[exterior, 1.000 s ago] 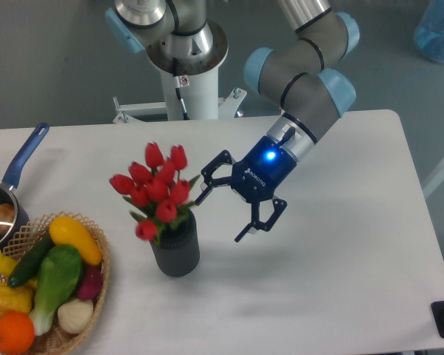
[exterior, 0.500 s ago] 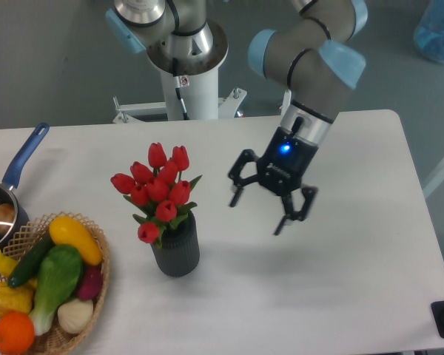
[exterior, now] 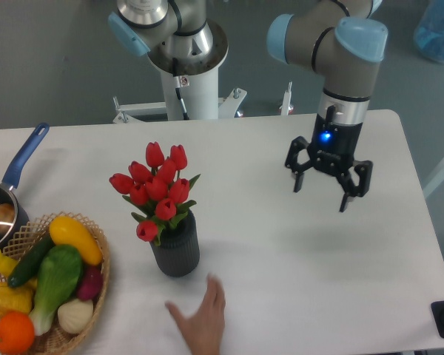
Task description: Insert the flowers into the vase
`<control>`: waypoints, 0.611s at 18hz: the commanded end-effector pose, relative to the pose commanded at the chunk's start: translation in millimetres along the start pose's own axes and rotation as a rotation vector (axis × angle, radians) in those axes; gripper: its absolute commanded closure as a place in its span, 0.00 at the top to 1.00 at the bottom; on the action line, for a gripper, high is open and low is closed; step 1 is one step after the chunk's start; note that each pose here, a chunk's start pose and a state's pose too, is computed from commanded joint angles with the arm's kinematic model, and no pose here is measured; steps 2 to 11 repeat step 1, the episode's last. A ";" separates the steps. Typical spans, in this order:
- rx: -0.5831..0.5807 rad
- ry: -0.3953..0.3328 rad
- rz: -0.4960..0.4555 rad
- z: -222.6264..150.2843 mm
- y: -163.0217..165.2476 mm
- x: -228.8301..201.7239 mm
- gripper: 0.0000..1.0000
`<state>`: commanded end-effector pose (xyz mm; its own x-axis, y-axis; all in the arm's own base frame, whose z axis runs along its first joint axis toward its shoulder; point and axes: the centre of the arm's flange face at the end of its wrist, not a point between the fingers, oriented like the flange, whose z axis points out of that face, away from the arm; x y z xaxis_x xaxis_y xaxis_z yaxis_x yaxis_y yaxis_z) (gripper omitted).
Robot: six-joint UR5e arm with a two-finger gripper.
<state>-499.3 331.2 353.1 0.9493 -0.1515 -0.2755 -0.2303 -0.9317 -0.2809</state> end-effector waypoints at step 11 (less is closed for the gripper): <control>-0.007 -0.004 -0.007 -0.5 4.6 -2.6 1.00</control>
